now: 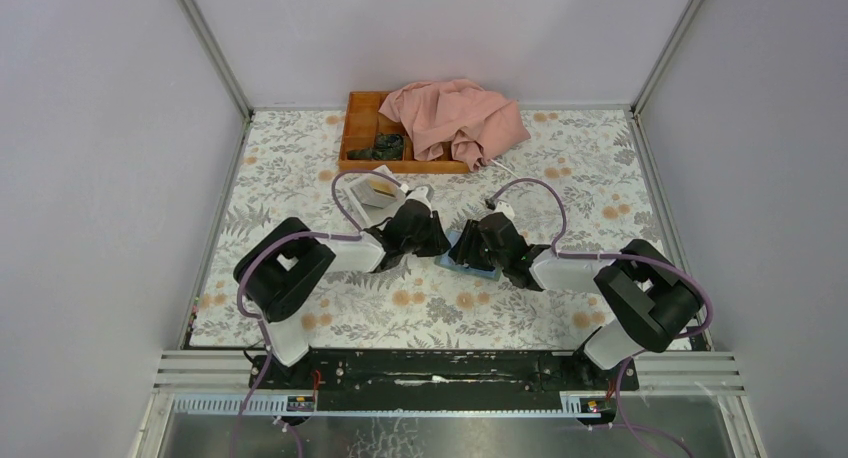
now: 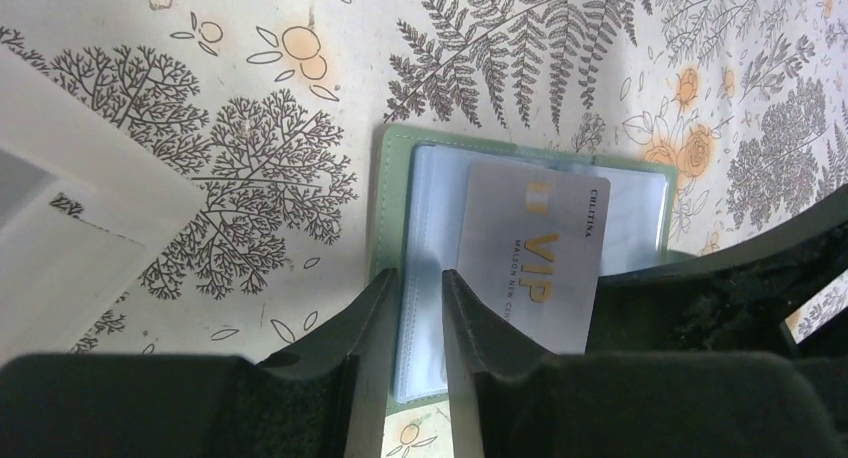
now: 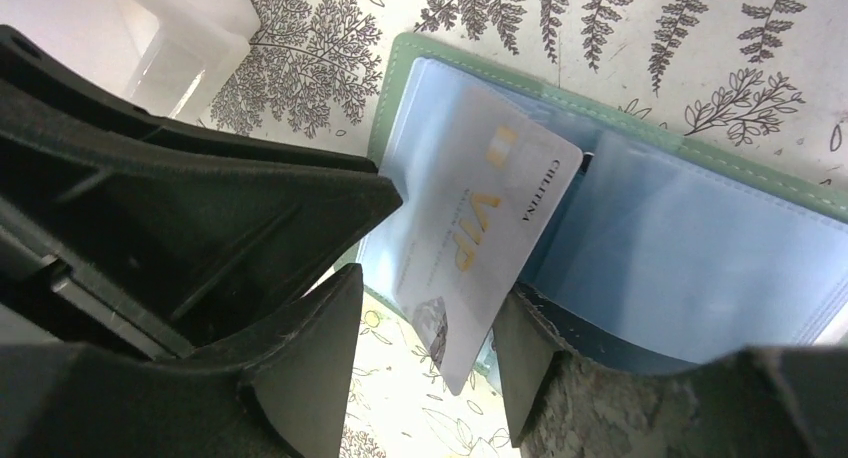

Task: Put the credit cards into the card holder
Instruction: Insert the credit card into the card holder.

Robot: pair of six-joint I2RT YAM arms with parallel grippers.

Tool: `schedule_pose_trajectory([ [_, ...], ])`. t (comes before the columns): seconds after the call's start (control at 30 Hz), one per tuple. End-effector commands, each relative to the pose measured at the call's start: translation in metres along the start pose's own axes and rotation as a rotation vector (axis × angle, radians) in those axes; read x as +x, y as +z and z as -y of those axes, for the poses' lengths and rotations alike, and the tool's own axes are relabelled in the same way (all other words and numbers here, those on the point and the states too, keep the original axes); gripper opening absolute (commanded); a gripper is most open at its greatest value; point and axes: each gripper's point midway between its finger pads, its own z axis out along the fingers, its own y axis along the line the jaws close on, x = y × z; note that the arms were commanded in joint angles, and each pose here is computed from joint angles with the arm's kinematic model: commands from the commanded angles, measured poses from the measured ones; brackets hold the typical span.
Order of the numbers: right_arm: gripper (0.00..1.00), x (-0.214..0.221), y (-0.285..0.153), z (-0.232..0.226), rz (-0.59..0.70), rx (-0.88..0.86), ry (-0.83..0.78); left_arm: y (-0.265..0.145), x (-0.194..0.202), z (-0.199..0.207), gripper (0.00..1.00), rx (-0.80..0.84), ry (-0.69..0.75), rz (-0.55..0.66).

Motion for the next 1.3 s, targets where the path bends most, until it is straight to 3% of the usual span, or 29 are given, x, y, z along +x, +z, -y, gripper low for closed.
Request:
schedule_pose_trajectory([
  [0.0, 0.59, 0.025, -0.008, 0.026, -0.081, 0.098, -0.054, 0.008, 0.027, -0.033, 0.30, -0.122, -0.015, -0.067],
  [0.67, 0.60, 0.004, -0.024, 0.036, -0.006, 0.192, -0.072, 0.011, 0.056, -0.057, 0.26, -0.211, -0.032, -0.135],
  [1.27, 0.45, -0.021, -0.038, 0.025, 0.104, 0.162, -0.061, 0.012, 0.062, -0.061, 0.25, -0.217, -0.029, -0.151],
])
